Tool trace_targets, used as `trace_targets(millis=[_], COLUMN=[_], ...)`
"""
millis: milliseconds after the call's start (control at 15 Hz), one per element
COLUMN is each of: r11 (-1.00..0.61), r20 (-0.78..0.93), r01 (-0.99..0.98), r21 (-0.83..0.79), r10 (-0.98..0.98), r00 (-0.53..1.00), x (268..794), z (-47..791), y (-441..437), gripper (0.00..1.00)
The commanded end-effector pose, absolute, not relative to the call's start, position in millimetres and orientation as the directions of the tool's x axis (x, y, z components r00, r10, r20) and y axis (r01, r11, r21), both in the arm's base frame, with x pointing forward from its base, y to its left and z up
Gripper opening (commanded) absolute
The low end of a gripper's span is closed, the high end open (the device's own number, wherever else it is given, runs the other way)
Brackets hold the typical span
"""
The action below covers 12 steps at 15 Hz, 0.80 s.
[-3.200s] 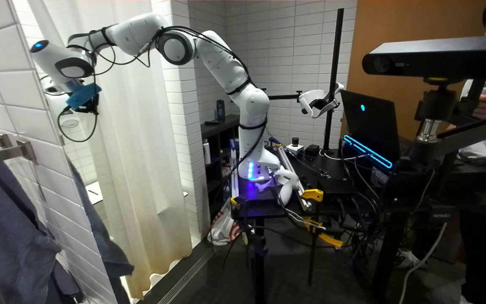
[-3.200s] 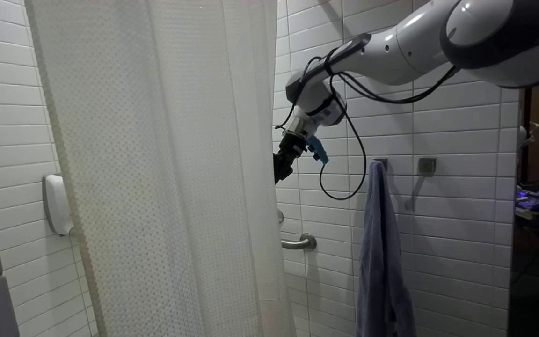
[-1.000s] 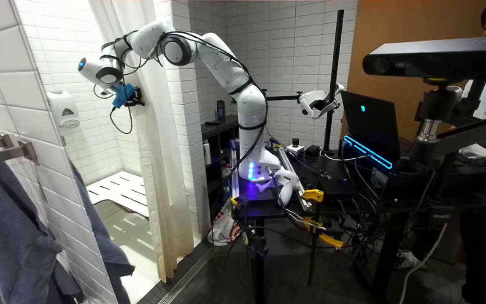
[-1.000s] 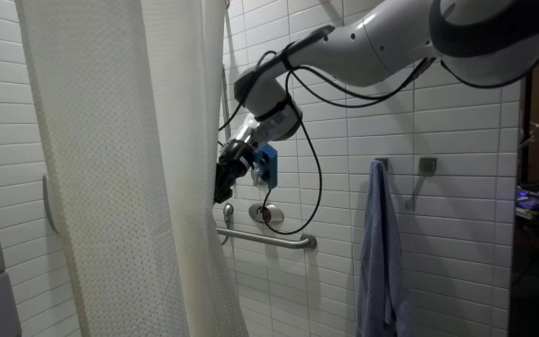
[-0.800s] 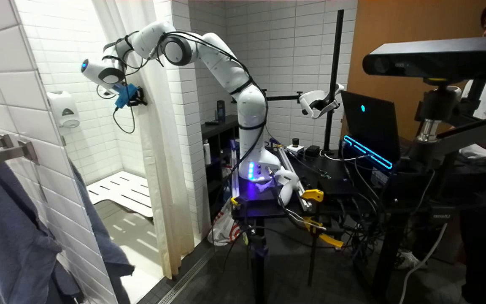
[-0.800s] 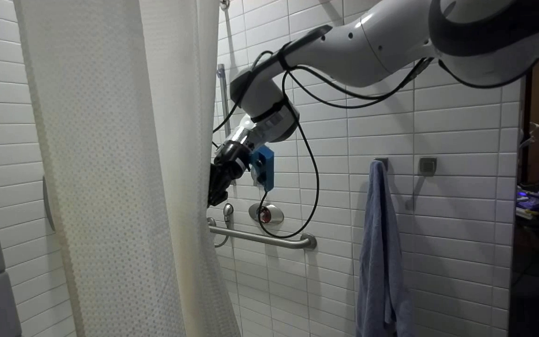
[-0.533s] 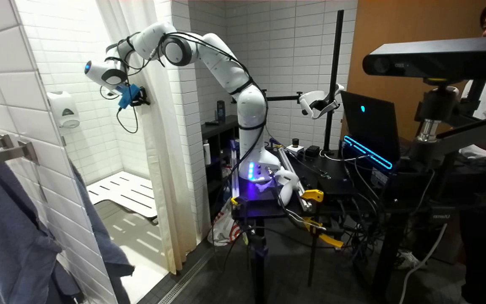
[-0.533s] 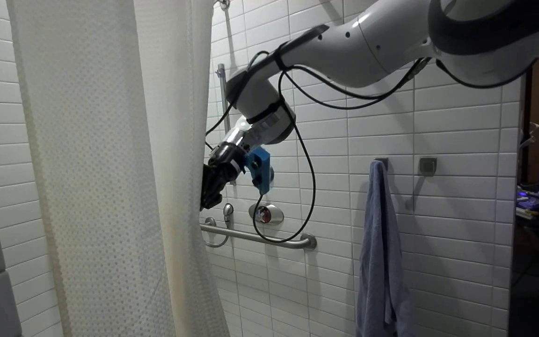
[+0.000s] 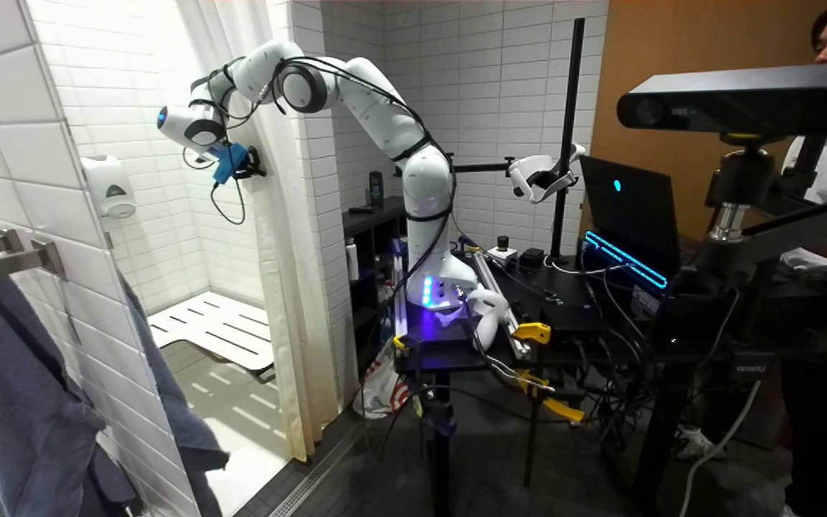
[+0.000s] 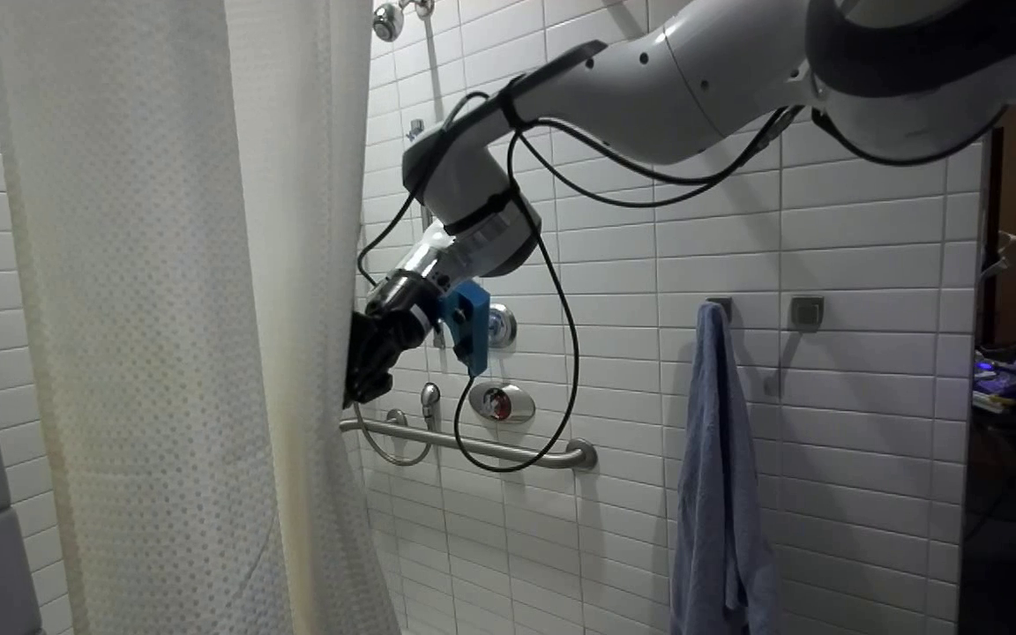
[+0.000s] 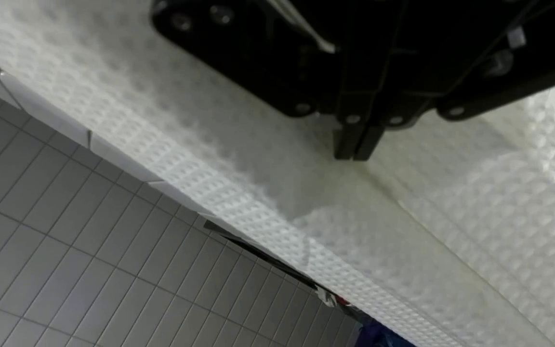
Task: Move the shower curtain to the left
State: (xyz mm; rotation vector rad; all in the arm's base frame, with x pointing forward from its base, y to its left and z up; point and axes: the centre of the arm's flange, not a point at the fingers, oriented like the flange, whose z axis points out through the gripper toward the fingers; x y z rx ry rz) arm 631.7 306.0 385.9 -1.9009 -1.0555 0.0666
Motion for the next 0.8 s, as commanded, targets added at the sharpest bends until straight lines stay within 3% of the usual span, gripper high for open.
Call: trace_targets(millis=[0, 733], r11=[-0.160, -0.083], r20=[0.369, 0.366], r01=[0.634, 0.602], r21=[-0.757, -0.795], r10=[0.696, 0.725], r00=[0.616, 0.584], x=[618.5, 595.5], z=[388.0, 386.2], y=[322.0, 355.2], gripper=[0.00, 0.00])
